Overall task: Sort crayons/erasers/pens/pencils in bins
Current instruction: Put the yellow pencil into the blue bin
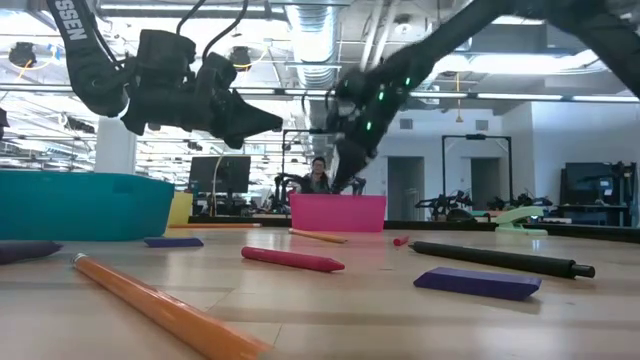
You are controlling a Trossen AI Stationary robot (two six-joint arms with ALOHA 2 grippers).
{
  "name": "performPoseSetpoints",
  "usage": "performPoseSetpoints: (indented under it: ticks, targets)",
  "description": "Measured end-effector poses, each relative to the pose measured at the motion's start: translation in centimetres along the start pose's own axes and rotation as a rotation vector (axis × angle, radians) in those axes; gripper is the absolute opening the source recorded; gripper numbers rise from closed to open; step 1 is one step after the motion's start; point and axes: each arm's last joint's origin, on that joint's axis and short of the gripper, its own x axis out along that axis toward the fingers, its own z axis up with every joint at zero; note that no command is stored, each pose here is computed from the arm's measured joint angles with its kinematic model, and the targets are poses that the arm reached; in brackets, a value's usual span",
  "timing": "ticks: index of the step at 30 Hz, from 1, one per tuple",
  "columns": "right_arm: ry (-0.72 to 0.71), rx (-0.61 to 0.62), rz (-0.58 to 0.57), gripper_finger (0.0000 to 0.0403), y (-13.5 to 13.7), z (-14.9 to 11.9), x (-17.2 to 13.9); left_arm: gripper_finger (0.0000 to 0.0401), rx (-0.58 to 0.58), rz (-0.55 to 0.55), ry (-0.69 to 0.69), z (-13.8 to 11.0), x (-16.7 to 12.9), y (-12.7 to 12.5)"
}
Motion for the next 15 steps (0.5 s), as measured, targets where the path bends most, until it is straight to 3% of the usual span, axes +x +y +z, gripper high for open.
performPoseSetpoints:
  ticks: [5,9,15]
  targets:
    - [-0.099,-0.064,-0.012,0.0089,1.2,1.3,-4.8,0.0,0.004,0.0,0.02,-0.2,0.0,0.0]
    - [-0.18,-0.055,0.007,0.0016,2.4,-0.4,-6.3,0.0,0.0,-0.001,0.031,-0.3,0.0,0.0]
    - [-0.28,0.03,0.022,0.0018,4.8,-5.1,-6.8,0.0,-0.031,-0.009,0.077,-0.8,0.0,-0.1]
